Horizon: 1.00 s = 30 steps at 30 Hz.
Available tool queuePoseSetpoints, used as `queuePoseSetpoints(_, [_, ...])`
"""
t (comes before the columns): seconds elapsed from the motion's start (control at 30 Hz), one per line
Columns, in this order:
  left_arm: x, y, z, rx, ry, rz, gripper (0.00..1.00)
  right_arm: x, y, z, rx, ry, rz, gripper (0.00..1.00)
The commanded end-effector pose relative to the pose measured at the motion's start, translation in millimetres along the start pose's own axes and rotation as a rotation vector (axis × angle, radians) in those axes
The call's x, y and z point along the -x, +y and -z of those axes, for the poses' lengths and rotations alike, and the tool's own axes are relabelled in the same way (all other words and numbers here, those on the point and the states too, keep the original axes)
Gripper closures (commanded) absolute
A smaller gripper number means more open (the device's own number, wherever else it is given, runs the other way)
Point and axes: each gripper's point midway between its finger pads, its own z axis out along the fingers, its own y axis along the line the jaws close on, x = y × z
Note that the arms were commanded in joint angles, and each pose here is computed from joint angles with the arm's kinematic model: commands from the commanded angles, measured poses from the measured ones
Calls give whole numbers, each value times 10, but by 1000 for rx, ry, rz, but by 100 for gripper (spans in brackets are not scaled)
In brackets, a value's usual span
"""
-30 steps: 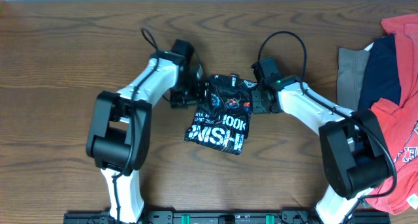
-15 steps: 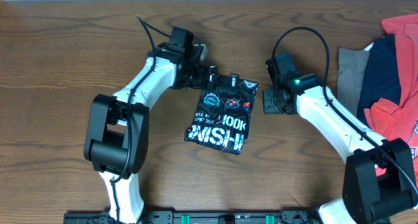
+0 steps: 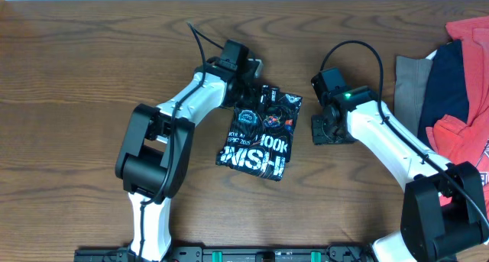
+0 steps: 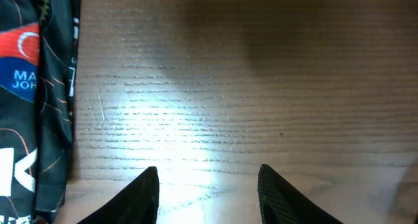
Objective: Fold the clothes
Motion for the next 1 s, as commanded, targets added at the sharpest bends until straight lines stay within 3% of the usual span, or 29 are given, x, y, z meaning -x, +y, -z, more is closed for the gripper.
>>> queuePoseSetpoints(0.0, [-206, 57, -214, 9, 70, -1, 43, 13, -23, 28, -3, -10, -2, 53])
queuePoseSetpoints(0.07, [-208, 47, -220, 9, 71, -3, 71, 12, -23, 28, -2, -9, -2, 53])
queuePoseSetpoints(0.17, [-161, 62, -210, 10, 53, -6, 94, 6, -26, 28, -4, -7, -2, 53])
queuePoseSetpoints(0.4, [156, 459, 104, 107, -51, 46, 94, -10, -113, 48, -30, -3, -12, 53])
queuePoseSetpoints(0.63, [499, 1345, 950, 242, -242, 226, 94, 29, -235, 125, -27, -23, -53, 53])
queuePoseSetpoints(0.97, [335, 2802, 2078, 380, -462, 507, 94, 82, -389, 203, -24, -50, -107, 53])
